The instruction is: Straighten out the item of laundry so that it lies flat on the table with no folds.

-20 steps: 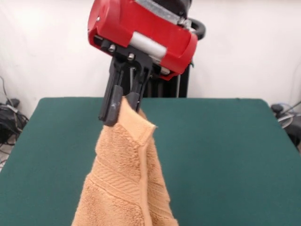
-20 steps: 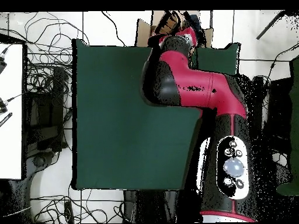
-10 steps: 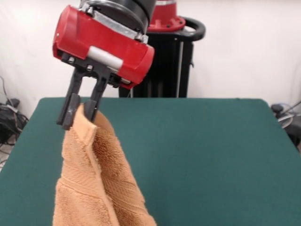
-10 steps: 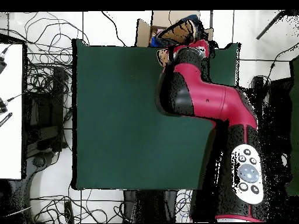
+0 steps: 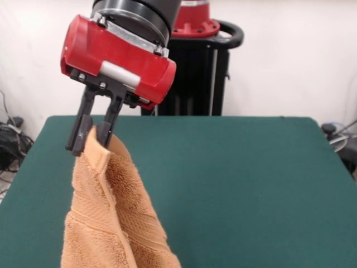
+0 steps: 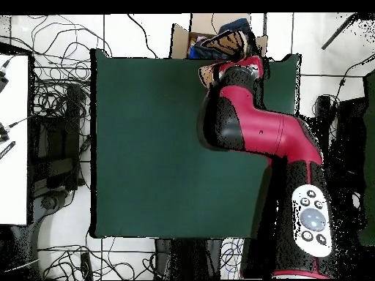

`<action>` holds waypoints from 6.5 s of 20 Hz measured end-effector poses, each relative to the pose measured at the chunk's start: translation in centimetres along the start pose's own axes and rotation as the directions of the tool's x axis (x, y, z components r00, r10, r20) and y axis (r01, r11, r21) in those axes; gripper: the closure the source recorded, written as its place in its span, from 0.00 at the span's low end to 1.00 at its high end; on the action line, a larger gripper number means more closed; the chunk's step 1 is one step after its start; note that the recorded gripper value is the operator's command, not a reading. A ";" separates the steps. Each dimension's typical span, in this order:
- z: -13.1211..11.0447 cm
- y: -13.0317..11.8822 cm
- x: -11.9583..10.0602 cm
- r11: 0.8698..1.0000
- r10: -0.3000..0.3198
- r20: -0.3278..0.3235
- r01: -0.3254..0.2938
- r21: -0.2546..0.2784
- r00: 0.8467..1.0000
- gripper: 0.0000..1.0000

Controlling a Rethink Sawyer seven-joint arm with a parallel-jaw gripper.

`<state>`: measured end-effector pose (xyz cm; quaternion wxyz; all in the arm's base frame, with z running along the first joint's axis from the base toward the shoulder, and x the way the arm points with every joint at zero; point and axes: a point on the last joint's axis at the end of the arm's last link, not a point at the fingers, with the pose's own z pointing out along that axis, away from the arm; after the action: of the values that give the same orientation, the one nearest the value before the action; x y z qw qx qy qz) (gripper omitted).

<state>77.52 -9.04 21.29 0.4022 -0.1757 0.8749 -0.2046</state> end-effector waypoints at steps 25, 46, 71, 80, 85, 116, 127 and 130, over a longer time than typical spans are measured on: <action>-0.1 2.0 14.7 0.996 0.018 -0.145 -0.032 -0.088 0.989 1.00; -1.7 6.2 18.8 0.985 -0.016 -0.215 -0.022 -0.171 0.977 1.00; -4.3 12.4 29.5 0.869 -0.187 -0.566 -0.133 -0.477 0.803 1.00; -5.0 11.6 29.1 0.865 -0.208 -0.594 -0.137 -0.483 0.777 1.00; -5.4 10.7 28.4 0.868 -0.217 -0.603 -0.131 -0.479 0.768 1.00; -11.0 14.1 27.5 0.765 -0.364 -0.656 -0.189 -0.615 0.661 1.00; -14.7 15.7 27.3 0.723 -0.420 -0.647 -0.197 -0.662 0.636 1.00; -15.0 15.9 27.1 0.718 -0.423 -0.642 -0.195 -0.668 0.640 1.00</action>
<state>46.92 -4.97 5.15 -0.1128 -0.2682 0.9553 0.0522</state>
